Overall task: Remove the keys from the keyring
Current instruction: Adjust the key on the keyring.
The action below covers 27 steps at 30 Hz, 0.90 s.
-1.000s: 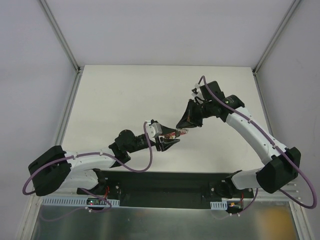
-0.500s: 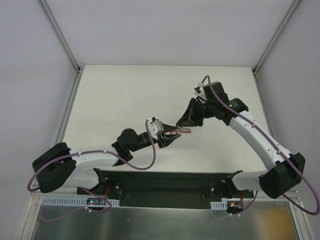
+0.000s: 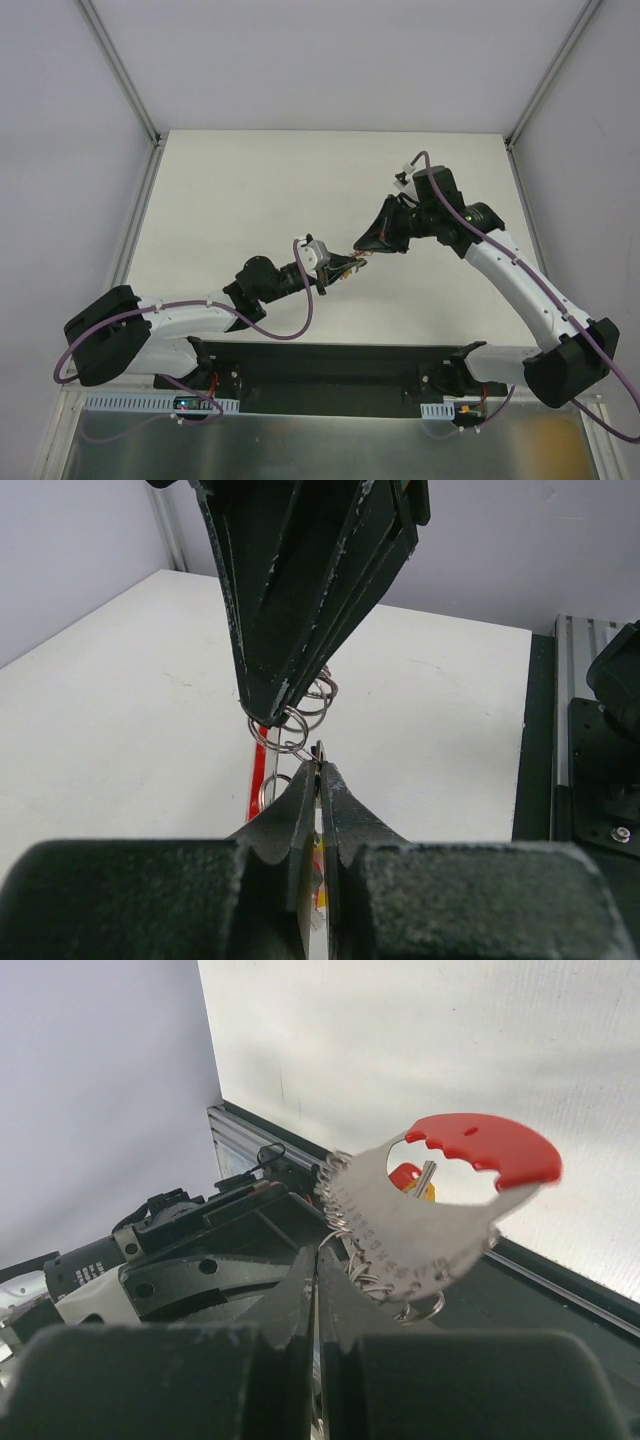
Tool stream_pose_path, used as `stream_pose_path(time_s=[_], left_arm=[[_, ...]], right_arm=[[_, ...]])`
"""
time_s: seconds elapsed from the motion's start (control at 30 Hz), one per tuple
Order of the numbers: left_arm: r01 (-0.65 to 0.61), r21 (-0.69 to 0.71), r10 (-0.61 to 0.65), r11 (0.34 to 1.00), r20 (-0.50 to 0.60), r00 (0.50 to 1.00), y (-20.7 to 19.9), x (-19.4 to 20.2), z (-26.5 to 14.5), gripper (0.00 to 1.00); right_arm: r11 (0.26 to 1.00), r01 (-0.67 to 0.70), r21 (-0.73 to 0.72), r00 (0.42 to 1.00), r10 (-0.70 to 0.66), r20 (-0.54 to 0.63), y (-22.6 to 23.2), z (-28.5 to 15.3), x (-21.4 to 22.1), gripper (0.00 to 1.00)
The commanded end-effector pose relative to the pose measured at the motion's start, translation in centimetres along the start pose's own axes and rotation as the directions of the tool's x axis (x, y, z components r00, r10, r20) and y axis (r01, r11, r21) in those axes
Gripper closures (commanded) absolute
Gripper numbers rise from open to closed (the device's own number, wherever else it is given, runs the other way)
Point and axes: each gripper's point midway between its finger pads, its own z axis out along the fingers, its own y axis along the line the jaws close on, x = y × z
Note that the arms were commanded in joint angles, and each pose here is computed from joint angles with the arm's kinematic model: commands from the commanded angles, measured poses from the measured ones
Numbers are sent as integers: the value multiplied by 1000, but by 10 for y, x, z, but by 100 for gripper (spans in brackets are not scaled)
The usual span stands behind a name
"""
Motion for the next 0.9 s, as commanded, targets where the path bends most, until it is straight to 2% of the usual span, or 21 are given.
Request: stream_pose_path(time_s=[0.0, 0.17, 0.37, 0.47, 0.6, 0.87], left_arm=[[-5, 0, 5, 1000, 15, 1000, -2, -12, 1, 100], [2, -8, -2, 1000, 4, 1000, -2, -9, -3, 100], [0, -26, -1, 1000, -30, 1000, 2, 0, 0, 99], [-6, -38, 5, 999, -41, 999, 5, 3, -4, 95], [-24, -51, 20, 998, -76, 997, 7, 8, -7, 96], [-23, -48, 19, 999, -83, 996, 7, 10, -8, 95]], right_arm=[[996, 19, -91, 996, -12, 85, 24, -20, -9, 99], [992, 10, -123, 993, 4, 118, 27, -22, -14, 99], [988, 15, -151, 995, 0, 99, 32, -22, -11, 99], [988, 47, -150, 997, -37, 67, 30, -21, -7, 99], [984, 54, -168, 998, -59, -24, 26, -18, 8, 99], [986, 109, -125, 992, -116, -47, 13, -25, 20, 99]])
